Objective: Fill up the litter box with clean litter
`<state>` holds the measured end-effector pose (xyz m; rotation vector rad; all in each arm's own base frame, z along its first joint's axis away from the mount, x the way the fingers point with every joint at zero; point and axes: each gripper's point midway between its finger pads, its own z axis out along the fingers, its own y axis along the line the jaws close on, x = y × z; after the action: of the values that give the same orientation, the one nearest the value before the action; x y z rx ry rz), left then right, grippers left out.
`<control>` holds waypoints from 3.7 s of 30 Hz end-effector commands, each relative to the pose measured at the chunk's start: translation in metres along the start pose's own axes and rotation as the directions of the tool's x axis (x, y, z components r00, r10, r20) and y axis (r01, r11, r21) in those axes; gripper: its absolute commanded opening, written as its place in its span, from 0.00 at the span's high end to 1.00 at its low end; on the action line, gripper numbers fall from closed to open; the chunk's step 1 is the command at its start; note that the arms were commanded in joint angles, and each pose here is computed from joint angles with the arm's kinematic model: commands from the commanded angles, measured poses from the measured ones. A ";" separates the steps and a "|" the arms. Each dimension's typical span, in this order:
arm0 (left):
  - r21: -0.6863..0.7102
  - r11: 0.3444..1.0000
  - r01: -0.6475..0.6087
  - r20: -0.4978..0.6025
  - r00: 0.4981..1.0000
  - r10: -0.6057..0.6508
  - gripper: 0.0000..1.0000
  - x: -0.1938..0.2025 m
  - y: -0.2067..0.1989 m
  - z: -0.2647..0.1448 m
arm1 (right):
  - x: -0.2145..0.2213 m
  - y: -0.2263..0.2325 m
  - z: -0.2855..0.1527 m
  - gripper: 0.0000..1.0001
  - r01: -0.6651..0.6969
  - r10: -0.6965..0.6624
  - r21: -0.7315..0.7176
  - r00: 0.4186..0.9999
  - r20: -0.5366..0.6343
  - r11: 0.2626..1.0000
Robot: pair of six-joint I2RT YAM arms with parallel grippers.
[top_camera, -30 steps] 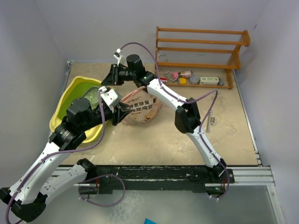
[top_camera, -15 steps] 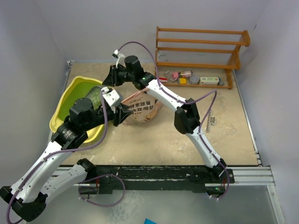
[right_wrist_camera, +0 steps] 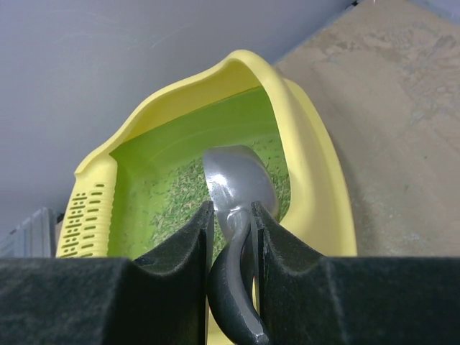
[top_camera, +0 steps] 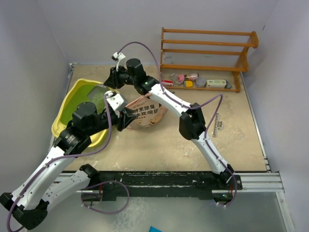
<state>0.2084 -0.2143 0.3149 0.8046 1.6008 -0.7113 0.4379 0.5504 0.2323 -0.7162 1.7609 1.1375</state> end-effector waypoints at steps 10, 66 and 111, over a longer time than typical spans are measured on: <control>-0.003 1.000 -0.018 0.053 0.998 0.018 0.66 -0.010 -0.001 -0.003 | -0.087 0.079 -0.024 1.00 0.461 -0.449 0.004 0.862 0.236 0.887; -0.070 0.989 -0.128 -0.094 0.988 0.121 0.49 -0.022 0.039 0.049 | 0.145 0.040 -0.422 1.00 -0.537 0.539 0.436 0.832 0.132 0.722; -0.139 0.966 -0.217 -0.312 0.936 0.166 0.44 0.044 0.076 0.075 | 0.153 -0.006 -0.417 0.43 -0.277 0.449 0.645 0.886 -0.116 0.712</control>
<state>0.3042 -0.2219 0.2474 0.9704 1.8448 -0.3184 0.2155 0.1790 0.1660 -0.0818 2.3820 0.7525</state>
